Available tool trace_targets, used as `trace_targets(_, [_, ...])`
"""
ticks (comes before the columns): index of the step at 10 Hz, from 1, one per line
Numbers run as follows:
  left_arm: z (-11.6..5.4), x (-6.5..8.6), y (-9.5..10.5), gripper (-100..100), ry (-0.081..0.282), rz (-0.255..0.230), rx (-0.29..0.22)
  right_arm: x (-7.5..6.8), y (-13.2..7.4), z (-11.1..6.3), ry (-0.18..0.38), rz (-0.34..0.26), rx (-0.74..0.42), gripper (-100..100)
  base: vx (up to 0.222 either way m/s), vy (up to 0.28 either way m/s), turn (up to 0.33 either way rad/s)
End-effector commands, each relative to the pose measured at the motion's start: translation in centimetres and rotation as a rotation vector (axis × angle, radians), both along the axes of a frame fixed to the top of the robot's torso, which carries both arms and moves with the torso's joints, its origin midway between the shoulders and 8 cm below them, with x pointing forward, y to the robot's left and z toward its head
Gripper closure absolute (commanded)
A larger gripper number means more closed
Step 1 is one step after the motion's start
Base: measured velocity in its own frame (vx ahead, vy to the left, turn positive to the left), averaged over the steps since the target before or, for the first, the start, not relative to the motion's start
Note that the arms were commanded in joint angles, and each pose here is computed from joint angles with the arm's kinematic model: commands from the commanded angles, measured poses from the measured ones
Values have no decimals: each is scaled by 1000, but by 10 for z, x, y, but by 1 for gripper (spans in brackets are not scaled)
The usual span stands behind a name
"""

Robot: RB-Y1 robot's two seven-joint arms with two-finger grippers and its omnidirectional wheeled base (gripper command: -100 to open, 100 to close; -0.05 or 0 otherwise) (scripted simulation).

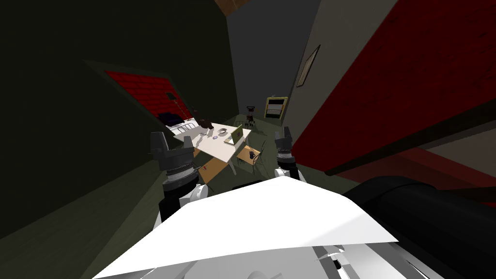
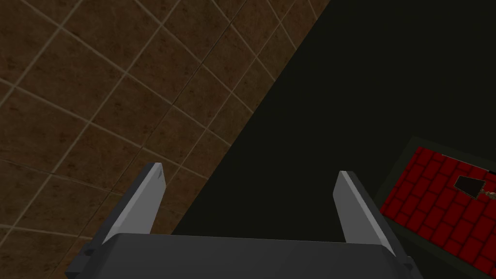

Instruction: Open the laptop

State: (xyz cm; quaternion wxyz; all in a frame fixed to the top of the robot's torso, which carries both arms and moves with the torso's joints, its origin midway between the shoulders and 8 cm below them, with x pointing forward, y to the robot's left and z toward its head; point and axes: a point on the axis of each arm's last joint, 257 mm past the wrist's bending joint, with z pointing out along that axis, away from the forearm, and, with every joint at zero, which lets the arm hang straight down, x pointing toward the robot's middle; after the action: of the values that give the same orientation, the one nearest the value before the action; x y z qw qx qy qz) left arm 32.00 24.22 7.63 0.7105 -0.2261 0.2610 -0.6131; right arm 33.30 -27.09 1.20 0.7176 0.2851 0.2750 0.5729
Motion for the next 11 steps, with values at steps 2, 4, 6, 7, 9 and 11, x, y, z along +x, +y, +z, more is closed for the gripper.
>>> trace_targets(2, [0, 0, 0, 0, 0, 0, 0, 0, 0, 0, 0, 0, 0, 0, 0, 0, 0])
trace_targets(4, [0, 0, 0, 0, 0, 0, 0, 0, 0, 0, 0, 0, 0, 0, 0, 0, 0])
trace_targets(6, [0, 0, 0, 0, 0, 0, 0, 0, 0, 0, 0, 0, 0, 0, 0, 0, 0])
trace_targets(7, [0, 0, 0, 0, 0, 0, 0, 0, 0, 0, 0, 0, 0, 0, 0, 0, 0])
trace_targets(9, [0, 0, 0, 0, 0, 0, 0, 0, 0, 0, 0, 0, 0, 0, 0, 0, 0])
trace_targets(11, [-9, 8, -6, -100, 29, -33, 31, 0, 0, 0, 0, 0, 0, 0, 20, -2, -70])
